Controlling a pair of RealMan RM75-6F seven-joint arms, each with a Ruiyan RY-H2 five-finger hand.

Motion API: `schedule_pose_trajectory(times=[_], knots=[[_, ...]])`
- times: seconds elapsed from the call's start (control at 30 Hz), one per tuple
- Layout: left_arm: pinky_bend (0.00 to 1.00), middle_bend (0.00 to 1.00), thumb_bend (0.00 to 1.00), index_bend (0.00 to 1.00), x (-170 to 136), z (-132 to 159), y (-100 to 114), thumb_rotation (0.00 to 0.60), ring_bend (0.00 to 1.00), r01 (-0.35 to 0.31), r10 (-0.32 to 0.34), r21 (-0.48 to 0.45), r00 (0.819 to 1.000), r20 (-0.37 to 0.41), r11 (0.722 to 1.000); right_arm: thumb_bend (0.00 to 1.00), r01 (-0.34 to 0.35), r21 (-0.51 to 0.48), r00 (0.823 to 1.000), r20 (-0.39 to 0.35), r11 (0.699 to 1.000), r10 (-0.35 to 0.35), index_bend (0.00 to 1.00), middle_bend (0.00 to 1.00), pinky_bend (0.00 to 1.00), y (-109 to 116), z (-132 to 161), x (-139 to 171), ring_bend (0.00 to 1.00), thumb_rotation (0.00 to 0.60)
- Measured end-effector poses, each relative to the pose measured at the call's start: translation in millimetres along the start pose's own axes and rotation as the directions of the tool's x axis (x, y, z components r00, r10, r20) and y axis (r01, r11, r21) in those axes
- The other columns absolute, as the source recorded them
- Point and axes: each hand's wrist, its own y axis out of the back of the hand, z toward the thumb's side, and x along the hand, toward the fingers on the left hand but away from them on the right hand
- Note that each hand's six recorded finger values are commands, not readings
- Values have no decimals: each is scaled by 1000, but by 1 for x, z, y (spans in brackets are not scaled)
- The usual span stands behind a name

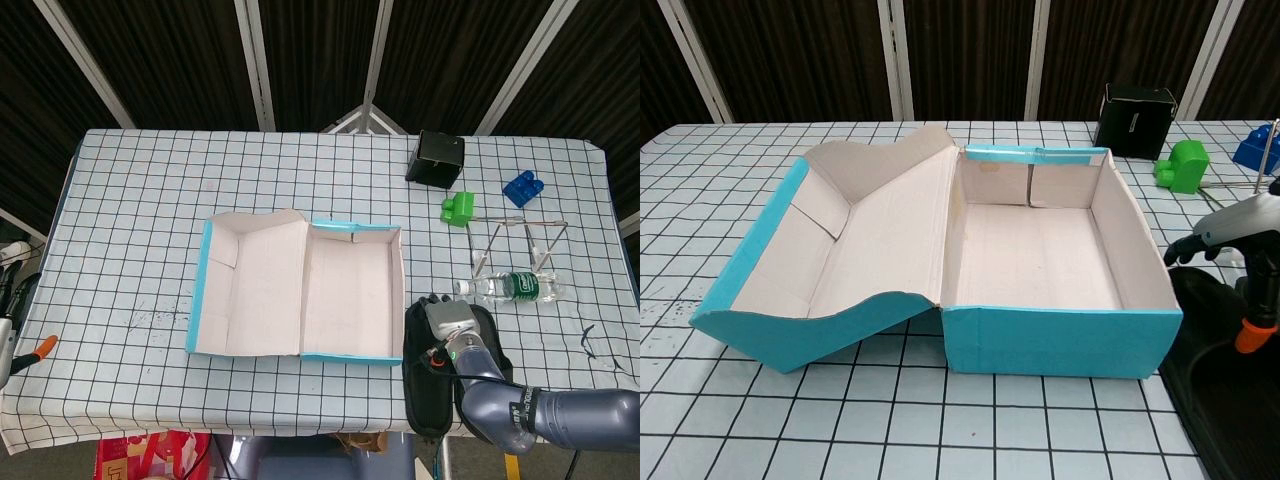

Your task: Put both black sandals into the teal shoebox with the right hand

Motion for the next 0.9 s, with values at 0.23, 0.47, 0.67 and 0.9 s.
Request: schedule_pose_trajectory(times=[0.23,0.47,0.67,0.9], knots=[[77,0,201,146,1,-1,-1,600,0,4,-4,1,1000,-5,1000,177,-16,29,1000,8,999,15,103,164,221,0,-1,-1,92,600],[77,0,201,146,0,-1,0,600,0,0,0,0,1000,-2,1000,177,-46,17,999,3,999,46,128,189,218,-4,-3,-6,100,600],[77,0,200,146,0,0,0,600,0,1,-1,0,1000,2,1000,282,-4,32,1000,-13,999,4,306,380,218,1,-2,-8,208,600],[77,0,201,145,0,0,0,600,0,1,-1,-2,1000,2,1000,367,57,25,998,-31,998,-56,401,497,218,4,-2,-8,268,600]])
